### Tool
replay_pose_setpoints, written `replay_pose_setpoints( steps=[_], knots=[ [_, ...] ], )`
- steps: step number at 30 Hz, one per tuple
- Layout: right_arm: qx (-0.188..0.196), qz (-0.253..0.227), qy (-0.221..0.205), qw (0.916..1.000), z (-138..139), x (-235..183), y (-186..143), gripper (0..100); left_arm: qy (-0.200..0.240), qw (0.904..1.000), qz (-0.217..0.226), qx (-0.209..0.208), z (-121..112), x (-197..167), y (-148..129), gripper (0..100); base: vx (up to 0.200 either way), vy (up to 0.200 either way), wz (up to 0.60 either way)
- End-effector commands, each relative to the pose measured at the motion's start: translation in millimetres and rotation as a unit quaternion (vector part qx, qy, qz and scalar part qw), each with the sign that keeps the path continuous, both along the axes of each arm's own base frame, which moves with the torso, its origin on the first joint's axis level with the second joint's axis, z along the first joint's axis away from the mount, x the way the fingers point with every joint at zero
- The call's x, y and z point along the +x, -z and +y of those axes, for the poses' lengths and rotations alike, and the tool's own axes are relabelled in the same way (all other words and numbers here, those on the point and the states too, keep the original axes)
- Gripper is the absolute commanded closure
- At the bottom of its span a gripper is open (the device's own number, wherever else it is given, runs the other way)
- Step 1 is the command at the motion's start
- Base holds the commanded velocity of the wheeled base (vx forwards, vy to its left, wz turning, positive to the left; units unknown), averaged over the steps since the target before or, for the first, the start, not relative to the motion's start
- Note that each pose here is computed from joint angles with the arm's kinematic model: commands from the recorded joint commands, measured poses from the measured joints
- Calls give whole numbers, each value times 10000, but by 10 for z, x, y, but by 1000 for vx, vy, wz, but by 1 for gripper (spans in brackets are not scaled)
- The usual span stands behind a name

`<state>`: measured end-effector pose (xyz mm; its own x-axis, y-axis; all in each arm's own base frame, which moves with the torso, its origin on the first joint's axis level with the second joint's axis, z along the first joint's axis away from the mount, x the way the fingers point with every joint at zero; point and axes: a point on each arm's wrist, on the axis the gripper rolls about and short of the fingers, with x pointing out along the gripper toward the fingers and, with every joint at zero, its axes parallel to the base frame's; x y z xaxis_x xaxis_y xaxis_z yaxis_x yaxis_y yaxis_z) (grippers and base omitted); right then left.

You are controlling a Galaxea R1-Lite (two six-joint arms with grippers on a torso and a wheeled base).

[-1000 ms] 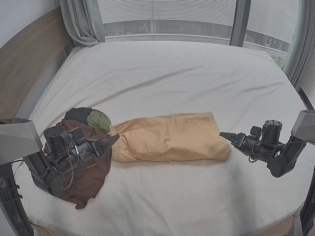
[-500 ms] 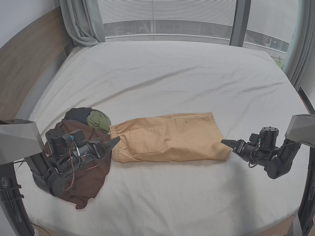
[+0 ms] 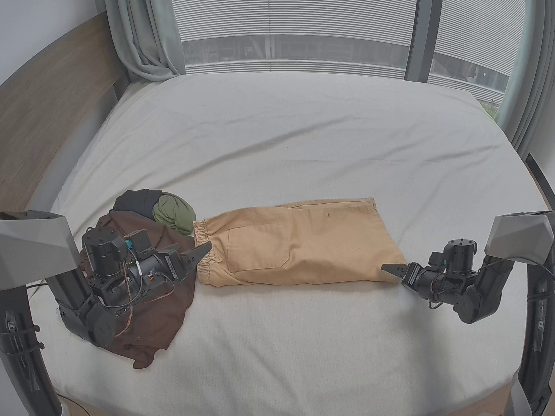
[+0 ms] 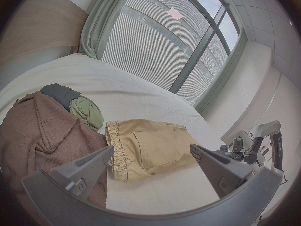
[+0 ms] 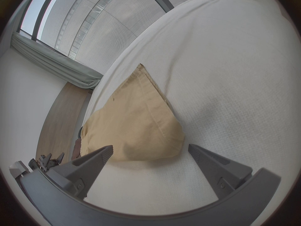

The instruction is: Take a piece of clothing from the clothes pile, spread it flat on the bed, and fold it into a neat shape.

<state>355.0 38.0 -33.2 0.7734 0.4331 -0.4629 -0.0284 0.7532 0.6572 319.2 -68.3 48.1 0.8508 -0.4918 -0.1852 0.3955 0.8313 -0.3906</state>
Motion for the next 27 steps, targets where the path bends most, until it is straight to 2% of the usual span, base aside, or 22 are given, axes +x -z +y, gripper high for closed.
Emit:
replay_pose_setpoints(
  steps=[1,4,7,13,22,27],
  knots=[
    [-13,166,-10,9999,14,9,144,0,1,10000,14,-2,-1,3,10,0,0,0,0],
    [35,192,-77,9998,135,65,219,0,0,10000,10,-10,-2,10,11,0,0,0,0],
    [77,228,52,9997,233,136,319,0,0,10000,3,-11,-2,9,6,0,0,0,0],
    [452,4,113,9989,406,240,306,0,7,10000,18,-8,-8,9,16,0,0,0,0],
    [823,-257,210,9961,480,399,242,0,7,10000,3,-11,-11,26,49,0,0,0,0],
    [787,-360,354,9956,479,431,248,0,7,10000,-12,-14,-12,30,49,0,0,0,0]
  ],
)
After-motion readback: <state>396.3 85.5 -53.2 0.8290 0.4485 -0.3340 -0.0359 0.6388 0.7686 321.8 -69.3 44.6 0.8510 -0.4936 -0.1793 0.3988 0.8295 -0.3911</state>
